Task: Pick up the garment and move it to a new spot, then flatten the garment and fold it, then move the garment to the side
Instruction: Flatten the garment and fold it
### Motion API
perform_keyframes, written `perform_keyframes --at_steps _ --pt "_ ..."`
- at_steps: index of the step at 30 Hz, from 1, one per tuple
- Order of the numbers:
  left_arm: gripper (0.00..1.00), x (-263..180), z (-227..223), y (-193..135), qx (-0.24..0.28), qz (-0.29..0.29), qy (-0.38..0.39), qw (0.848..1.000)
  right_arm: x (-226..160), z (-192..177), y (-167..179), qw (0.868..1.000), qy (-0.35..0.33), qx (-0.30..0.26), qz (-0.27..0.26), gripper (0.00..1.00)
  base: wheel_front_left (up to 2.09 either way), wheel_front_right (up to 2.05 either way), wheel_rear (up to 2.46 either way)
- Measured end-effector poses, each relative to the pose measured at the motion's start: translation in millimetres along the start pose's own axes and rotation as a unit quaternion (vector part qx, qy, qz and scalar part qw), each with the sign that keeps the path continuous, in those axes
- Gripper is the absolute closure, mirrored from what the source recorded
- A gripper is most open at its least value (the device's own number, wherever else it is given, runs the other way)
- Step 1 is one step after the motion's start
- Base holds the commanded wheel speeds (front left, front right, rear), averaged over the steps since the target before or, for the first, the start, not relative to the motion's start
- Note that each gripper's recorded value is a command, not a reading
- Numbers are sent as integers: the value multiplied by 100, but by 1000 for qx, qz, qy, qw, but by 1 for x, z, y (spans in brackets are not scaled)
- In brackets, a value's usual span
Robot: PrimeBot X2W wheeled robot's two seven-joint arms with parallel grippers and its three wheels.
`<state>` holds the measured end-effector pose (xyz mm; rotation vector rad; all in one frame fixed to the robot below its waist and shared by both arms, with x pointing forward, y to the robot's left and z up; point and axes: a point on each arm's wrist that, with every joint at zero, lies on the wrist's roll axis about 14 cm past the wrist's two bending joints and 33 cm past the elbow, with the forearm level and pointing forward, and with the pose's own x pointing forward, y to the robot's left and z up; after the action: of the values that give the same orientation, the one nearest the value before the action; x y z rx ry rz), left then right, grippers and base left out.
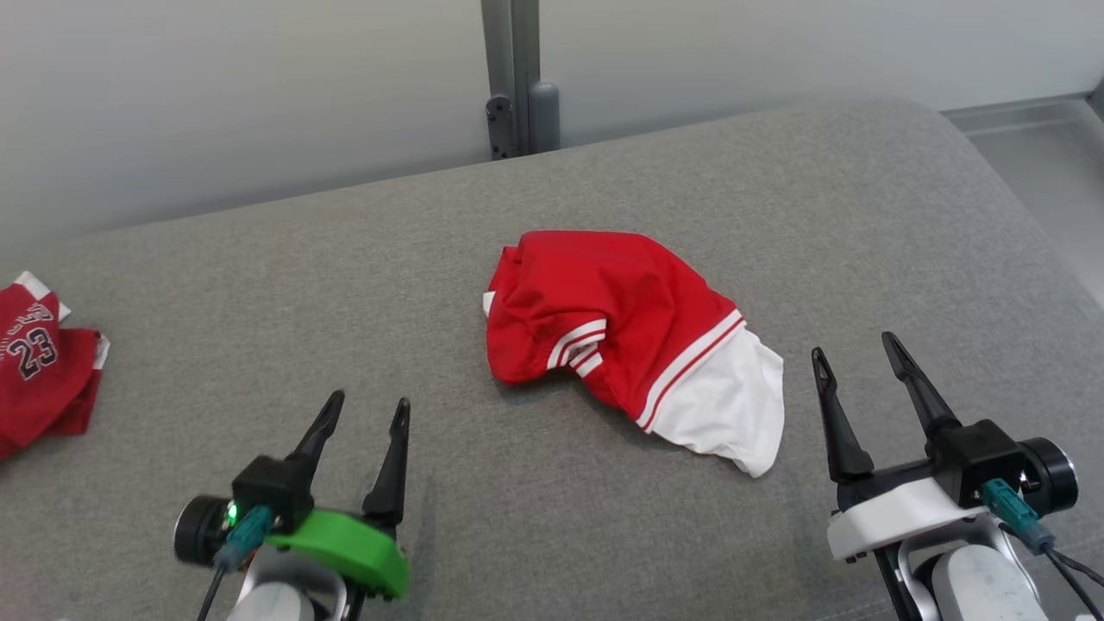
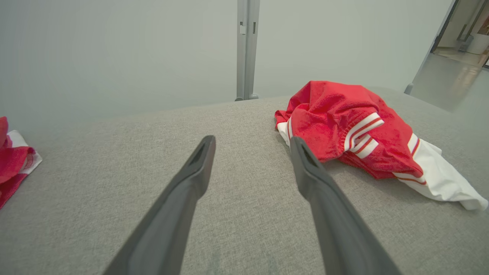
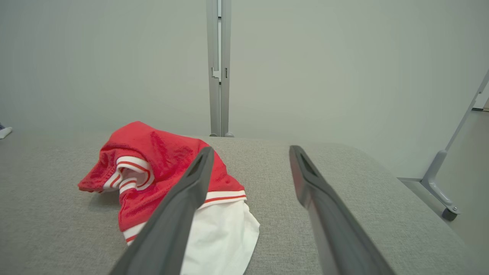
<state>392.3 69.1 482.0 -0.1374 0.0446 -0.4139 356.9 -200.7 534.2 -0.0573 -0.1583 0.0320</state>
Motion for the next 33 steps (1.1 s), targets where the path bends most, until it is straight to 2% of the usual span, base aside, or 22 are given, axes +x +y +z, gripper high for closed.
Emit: perform_keyframes --at_steps 5,9,17,18,19,20,21,25,29,33 --pt "0 47 -14 -34 2 -78 57 995 0 -4 -13 1000 7 2 -22 0 0 0 0" --pt "0 66 -36 -57 -4 -123 107 987 -6 -8 -28 999 17 0 -48 0 0 0 0" --pt "0 85 -80 -67 -8 -154 186 970 -23 -12 -56 995 31 -7 -99 0 0 0 0" --pt "10 87 -84 -67 -9 -155 193 969 -24 -13 -58 994 33 -8 -103 0 0 0 0" --pt "50 88 -89 -68 -8 -157 201 967 -25 -13 -60 994 34 -9 -107 0 0 0 0" --pt "65 90 -93 -70 -9 -159 207 965 -26 -13 -62 993 35 -10 -110 0 0 0 0" --pt "100 92 -96 -71 -9 -162 213 964 -27 -13 -64 993 36 -11 -114 0 0 0 0" --pt "100 95 -98 -90 -29 -185 215 959 -30 -16 -68 992 42 -12 -122 0 0 0 0" --pt "100 108 -61 -101 -92 -190 156 965 -34 -21 -69 991 49 -10 -125 0 0 0 0" --pt "100 118 -14 -92 -144 -184 109 966 -32 -27 -61 992 56 -5 -113 0 0 0 0"
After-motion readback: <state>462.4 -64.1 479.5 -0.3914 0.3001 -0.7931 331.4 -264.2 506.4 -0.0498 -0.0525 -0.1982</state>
